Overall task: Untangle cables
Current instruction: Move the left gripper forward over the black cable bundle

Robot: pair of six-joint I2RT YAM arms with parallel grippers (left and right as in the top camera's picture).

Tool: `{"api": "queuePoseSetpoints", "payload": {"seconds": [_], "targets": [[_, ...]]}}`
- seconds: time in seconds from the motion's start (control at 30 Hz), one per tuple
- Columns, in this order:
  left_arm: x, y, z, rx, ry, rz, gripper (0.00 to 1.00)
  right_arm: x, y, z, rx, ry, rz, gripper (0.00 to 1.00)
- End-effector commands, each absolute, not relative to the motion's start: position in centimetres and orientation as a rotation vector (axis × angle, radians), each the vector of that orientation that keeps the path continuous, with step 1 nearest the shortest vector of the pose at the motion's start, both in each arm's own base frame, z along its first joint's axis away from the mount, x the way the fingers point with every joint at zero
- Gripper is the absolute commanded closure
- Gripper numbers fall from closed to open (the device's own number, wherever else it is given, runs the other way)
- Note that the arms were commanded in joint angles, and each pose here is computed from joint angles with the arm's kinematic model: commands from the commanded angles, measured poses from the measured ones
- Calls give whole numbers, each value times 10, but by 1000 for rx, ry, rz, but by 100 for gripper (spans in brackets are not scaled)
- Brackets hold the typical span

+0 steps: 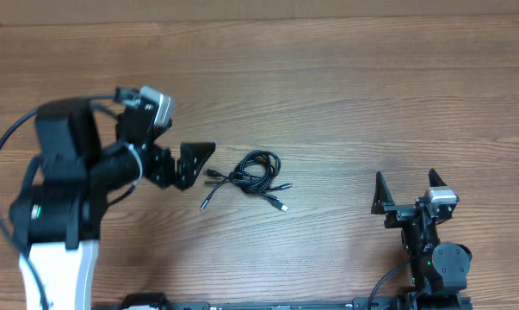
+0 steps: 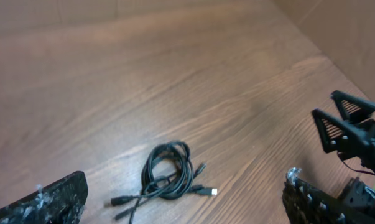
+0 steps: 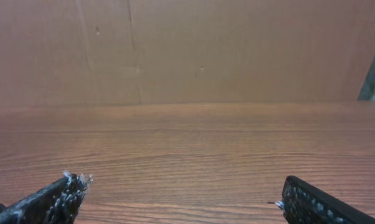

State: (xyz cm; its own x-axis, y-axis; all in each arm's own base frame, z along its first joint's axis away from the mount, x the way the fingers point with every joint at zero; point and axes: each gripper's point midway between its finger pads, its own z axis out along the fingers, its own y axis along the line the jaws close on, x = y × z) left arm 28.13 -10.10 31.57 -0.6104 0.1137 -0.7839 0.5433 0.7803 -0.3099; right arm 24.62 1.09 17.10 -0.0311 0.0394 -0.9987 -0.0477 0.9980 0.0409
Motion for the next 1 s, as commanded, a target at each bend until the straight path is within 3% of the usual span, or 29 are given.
{"api": "queuePoseSetpoints", "payload": {"seconds": [0.0, 0.3, 0.37, 0.57, 0.77, 0.87, 0.97], "targets": [[301, -105, 302, 486, 2214, -733, 1, 246, 11, 170, -5, 1595, 73, 0], [350, -105, 213, 492, 2431, -815, 2, 246, 11, 170, -5, 1595, 73, 0], [356, -107, 186, 486, 2497, -853, 96, 246, 11, 169, -5, 1596, 73, 0], [366, -124, 113, 593, 2622, -929, 96, 246, 11, 169, -5, 1596, 73, 0], [371, -143, 78, 693, 2644, -914, 96, 246, 11, 170, -5, 1595, 73, 0], [370, -154, 74, 738, 2641, -906, 75, 246, 11, 170, -5, 1595, 73, 0], [368, -160, 72, 780, 2646, -866, 66, 246, 11, 169, -5, 1596, 73, 0]]}}
